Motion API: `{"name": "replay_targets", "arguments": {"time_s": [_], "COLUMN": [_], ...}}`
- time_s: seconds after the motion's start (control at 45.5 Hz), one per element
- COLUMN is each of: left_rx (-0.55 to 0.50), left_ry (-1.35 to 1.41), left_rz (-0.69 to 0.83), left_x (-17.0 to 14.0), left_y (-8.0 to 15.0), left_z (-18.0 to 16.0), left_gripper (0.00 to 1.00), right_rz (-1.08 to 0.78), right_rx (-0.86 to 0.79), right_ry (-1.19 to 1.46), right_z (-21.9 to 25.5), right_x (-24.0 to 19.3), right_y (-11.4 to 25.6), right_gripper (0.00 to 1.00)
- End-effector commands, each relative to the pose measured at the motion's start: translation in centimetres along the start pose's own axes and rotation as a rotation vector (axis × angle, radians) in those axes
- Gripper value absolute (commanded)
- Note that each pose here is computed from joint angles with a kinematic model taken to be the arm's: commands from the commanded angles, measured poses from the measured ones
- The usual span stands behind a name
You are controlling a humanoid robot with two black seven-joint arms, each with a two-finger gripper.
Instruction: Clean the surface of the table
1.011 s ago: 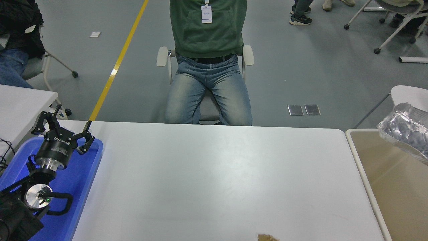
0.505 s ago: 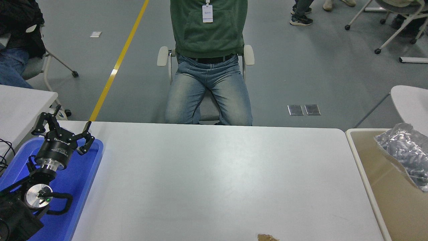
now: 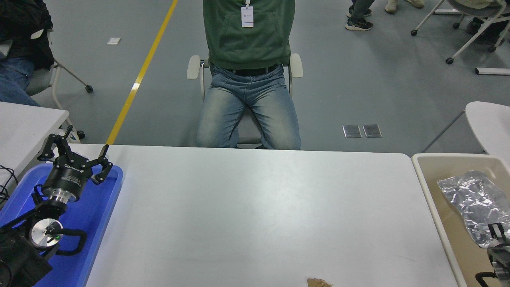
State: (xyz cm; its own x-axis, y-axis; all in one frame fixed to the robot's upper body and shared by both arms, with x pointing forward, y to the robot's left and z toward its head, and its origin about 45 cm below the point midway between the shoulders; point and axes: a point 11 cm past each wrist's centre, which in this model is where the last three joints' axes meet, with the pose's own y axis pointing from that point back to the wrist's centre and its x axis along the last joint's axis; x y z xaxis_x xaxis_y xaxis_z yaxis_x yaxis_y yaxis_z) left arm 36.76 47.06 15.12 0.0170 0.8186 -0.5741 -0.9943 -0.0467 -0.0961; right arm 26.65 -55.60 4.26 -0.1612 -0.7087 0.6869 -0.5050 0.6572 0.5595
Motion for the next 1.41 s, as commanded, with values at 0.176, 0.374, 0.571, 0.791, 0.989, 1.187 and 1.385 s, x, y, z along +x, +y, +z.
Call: {"name": "replay_targets", "arguments": {"time_s": [0.176,0.374,0.571,0.791,0.989,1.187,1.385], "left_rx": [0.000,0.000,0.000,0.000,0.000,0.000,0.000], "left_ry": [0.000,0.000,0.000,0.000,0.000,0.000,0.000], "left_rz": [0.000,0.000,0.000,0.000,0.000,0.000,0.000], "left_x": [0.0,0.0,0.0,0.0,0.0,0.0,0.0], "left_y": [0.0,0.0,0.0,0.0,0.0,0.0,0.0], "left_z": [0.0,0.0,0.0,0.0,0.0,0.0,0.0], "left_gripper": [1.00,1.00,1.00,1.00,1.00,1.00,1.00], "right_rz": [-0.010,-0.014,-0.070,-0.183,-0.335,-0.510,-0.632], "right_rx": [-0.003,0.007,0.063,0.227,0.372,0.496,0.482], "right_ry": [-0.015,-0.021,-0.129,-0.342,-0.491,-0.633,-0.780], "right_z": [-0.1,-0.6,-2.6,-9.4,-15.1,-19.9,-20.8], "right_x": [-1.0,0.2,2.2,4.3,2.4,-0.7,-5.6], "right_y": [0.2,-0.1,0.1,2.6,6.4,11.2,13.2], "right_gripper": [1.00,1.00,1.00,1.00,1.00,1.00,1.00]}}
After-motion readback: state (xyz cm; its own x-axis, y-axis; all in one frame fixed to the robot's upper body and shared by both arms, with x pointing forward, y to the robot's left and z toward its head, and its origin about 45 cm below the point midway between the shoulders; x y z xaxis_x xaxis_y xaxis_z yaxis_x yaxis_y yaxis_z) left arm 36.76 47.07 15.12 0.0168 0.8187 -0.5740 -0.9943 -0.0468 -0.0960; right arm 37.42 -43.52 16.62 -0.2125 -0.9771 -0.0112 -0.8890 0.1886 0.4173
